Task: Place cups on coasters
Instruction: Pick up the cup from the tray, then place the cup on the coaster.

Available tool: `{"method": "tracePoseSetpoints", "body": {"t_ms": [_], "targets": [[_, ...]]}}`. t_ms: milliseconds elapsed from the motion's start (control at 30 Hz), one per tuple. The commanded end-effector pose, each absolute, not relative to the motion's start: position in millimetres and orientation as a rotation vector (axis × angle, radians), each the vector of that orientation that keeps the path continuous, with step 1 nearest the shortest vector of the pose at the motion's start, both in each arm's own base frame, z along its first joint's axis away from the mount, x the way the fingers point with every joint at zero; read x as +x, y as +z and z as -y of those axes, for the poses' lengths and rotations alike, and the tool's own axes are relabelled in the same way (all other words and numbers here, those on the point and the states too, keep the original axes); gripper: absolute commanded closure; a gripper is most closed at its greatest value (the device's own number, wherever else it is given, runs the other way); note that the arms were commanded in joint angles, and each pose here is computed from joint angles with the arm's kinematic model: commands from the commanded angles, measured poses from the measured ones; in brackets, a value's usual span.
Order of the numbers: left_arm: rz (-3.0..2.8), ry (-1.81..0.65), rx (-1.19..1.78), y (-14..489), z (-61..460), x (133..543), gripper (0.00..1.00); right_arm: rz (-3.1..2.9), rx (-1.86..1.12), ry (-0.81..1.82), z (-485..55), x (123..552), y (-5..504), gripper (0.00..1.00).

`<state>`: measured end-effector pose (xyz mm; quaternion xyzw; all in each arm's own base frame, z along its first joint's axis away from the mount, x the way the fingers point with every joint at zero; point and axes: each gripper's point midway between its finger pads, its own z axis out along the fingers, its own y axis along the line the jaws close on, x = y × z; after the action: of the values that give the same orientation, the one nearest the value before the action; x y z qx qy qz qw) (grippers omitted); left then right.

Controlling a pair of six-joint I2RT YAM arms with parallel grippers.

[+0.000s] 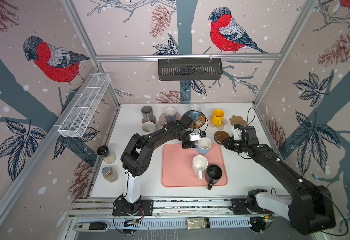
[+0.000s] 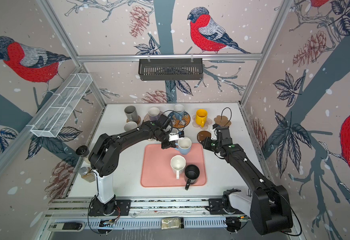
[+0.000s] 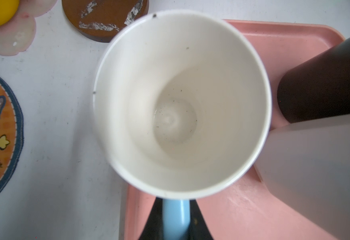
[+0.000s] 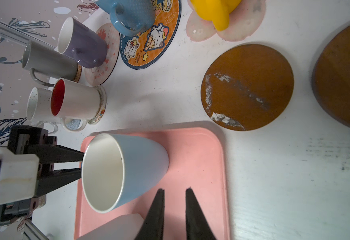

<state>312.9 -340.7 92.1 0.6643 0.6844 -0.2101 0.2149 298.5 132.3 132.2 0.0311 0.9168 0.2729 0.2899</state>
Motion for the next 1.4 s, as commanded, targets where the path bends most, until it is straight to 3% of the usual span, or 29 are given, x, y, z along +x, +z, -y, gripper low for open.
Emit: {"method": "tracePoseSetpoints", "body": {"t_ms": [0, 433, 633, 767, 900, 933, 1367], "targets": [[-1.852, -0.611, 1.791, 116.1, 347.8, 317.7, 1.00, -2.412, 0.082, 0.732, -131.8, 301.2, 139.0, 0.79], [-1.751, -0.674, 1.693, 182.7, 390.2, 356.0, 1.00, -2.326, 0.251, 0.666, -97.1, 304.2, 152.4, 0.77], [-1.696, -0.705, 1.709, 178.4, 429.0, 365.8, 1.00, -2.277, 0.331, 0.645, -76.2, 304.6, 155.4, 0.47], [-1.660, -0.747, 1.705, 175.9, 451.1, 370.9, 1.00, -2.268, 0.368, 0.620, -65.0, 304.5, 155.3, 0.35], [-1.629, -0.758, 1.705, 171.8, 467.9, 375.0, 1.00, -2.214, 0.426, 0.575, -48.4, 302.3, 164.0, 0.04], [-1.625, -0.761, 1.705, 169.8, 471.8, 376.2, 1.00, -2.192, 0.437, 0.568, -45.0, 301.0, 167.1, 0.00], [-1.673, -0.694, 1.713, 133.8, 484.2, 390.5, 1.00, -2.044, 0.552, 0.507, -19.4, 285.7, 179.3, 0.00]]}}
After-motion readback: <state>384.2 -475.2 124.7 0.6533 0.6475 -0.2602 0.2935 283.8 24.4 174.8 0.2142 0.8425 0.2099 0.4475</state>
